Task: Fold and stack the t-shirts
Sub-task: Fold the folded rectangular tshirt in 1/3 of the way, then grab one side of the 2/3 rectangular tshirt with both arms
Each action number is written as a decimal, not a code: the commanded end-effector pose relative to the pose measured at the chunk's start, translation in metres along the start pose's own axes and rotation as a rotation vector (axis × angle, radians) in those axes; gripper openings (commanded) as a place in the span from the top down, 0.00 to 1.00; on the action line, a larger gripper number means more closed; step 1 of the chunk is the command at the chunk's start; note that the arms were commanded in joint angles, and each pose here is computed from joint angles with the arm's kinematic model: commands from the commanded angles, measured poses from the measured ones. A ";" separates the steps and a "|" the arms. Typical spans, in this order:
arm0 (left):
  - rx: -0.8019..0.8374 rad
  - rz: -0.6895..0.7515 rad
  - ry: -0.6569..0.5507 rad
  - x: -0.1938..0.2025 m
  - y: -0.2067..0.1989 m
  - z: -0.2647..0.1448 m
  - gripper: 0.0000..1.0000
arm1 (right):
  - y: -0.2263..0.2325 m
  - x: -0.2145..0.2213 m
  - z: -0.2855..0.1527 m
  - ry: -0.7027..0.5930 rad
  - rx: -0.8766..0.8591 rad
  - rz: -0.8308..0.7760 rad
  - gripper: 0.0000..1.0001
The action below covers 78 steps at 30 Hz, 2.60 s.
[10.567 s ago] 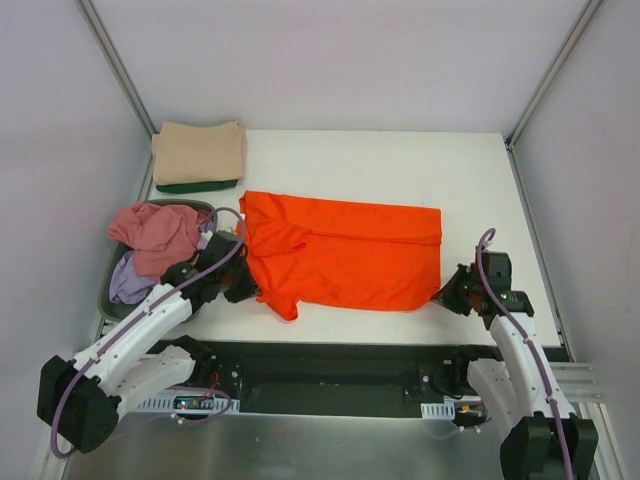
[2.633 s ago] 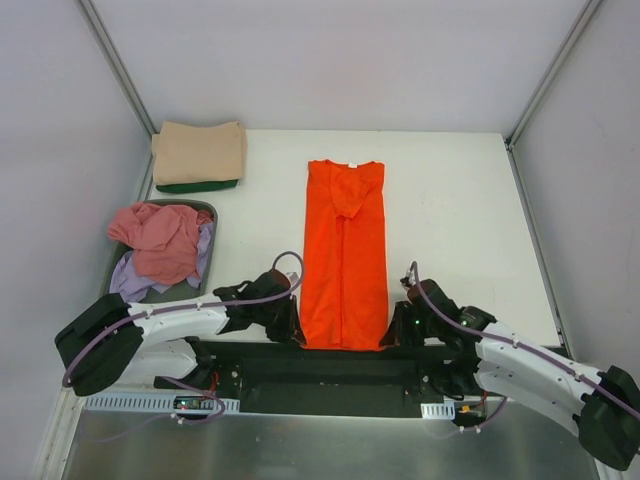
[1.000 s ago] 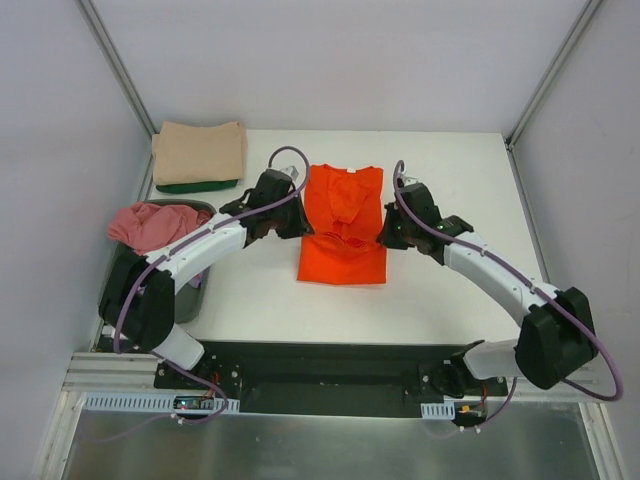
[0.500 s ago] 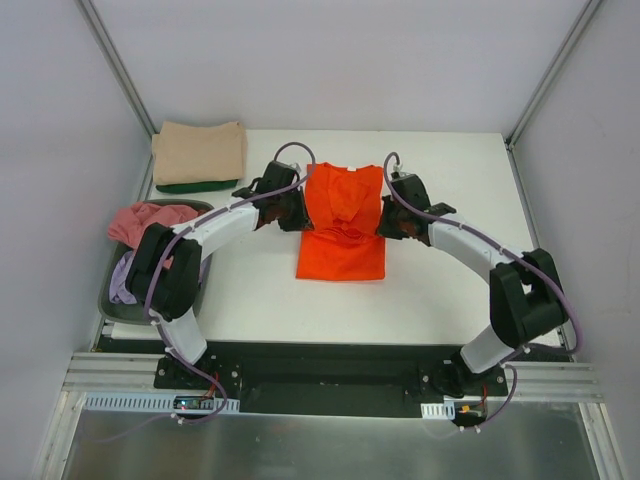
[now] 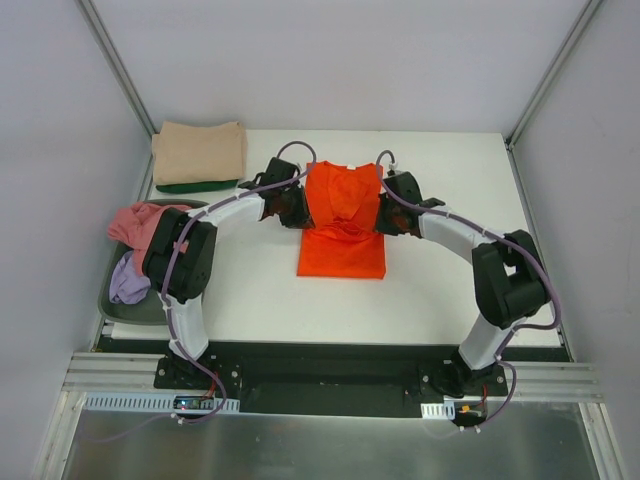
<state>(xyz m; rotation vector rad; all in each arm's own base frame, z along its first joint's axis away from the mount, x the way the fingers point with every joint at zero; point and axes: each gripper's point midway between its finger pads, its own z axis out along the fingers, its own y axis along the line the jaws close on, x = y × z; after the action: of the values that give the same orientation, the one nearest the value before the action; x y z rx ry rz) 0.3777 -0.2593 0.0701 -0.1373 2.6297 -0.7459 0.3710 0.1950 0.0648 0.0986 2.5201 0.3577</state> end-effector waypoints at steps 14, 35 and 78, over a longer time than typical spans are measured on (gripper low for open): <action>0.040 0.032 -0.115 -0.007 -0.006 -0.062 0.01 | 0.022 -0.013 -0.048 -0.065 -0.133 -0.016 0.12; 0.093 -0.079 0.073 0.099 0.024 -0.053 0.06 | 0.028 0.102 -0.037 0.153 -0.237 -0.061 0.04; -0.012 -0.092 0.171 0.135 0.052 -0.020 1.00 | -0.034 0.136 -0.039 0.182 -0.047 0.083 0.43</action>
<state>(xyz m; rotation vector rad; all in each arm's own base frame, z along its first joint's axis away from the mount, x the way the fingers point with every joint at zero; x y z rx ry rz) 0.2527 -0.2421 0.0185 -0.1997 2.7945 -0.8841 0.2396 0.1771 0.0251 0.1197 2.6485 0.5114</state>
